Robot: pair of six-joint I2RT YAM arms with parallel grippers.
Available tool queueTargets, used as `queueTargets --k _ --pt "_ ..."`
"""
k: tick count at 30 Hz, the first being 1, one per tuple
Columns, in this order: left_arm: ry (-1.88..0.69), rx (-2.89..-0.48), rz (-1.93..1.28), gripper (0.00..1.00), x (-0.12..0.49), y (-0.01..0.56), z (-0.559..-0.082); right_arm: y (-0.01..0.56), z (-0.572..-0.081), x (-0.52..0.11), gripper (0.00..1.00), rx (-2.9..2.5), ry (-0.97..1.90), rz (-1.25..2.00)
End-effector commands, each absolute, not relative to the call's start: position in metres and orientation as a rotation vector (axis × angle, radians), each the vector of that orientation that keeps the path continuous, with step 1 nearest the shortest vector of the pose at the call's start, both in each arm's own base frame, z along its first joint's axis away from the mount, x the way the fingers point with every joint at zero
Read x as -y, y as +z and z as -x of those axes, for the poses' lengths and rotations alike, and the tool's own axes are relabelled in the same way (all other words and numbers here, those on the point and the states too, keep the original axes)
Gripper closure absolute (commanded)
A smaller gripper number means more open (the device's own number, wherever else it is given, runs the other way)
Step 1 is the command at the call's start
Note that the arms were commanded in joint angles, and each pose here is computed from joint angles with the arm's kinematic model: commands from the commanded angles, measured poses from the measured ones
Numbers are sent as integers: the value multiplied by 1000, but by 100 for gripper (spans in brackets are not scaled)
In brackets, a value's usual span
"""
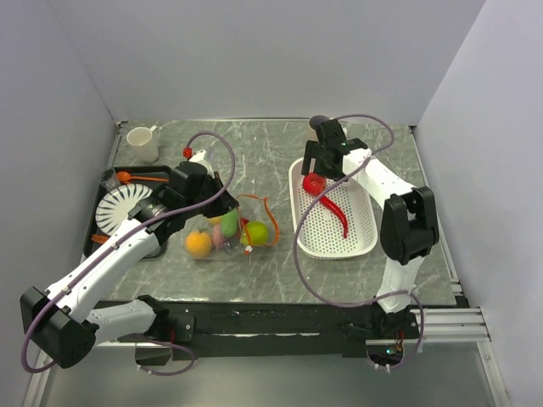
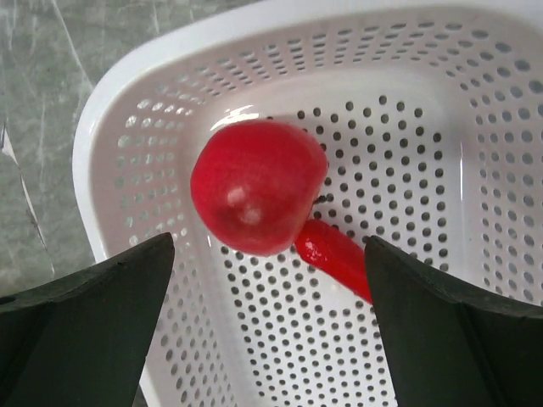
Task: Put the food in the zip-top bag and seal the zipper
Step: Pick up the fake fruit from the bin.
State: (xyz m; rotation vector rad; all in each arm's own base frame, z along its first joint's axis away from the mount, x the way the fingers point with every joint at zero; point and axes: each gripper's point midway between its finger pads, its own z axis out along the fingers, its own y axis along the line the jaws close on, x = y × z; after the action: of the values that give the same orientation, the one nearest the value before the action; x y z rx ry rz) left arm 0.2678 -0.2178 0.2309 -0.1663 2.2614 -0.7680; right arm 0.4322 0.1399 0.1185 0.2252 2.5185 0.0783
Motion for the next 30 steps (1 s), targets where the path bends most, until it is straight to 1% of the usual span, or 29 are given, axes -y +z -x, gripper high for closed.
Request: queueTargets --k 1,5,12,19,25,30 --pt "-780 -2206 163 99 216 247 -270 133 -461 -141 0 -2475 94 -192" --pt "-776 -2210 160 99 218 246 -272 122 -469 -143 0 -2512 98 -183" --pt "-769 -2221 159 99 217 242 -272 96 -456 -143 0 -2562 100 -199" --pt "-765 -2234 158 99 220 237 -275 72 -457 -143 0 -2622 78 -160" --pt "-762 -2231 154 99 219 239 -275 61 -458 -150 0 -2649 114 -150" --pt "-760 -2234 157 99 218 238 -273 63 -459 -151 0 -2641 119 -150"
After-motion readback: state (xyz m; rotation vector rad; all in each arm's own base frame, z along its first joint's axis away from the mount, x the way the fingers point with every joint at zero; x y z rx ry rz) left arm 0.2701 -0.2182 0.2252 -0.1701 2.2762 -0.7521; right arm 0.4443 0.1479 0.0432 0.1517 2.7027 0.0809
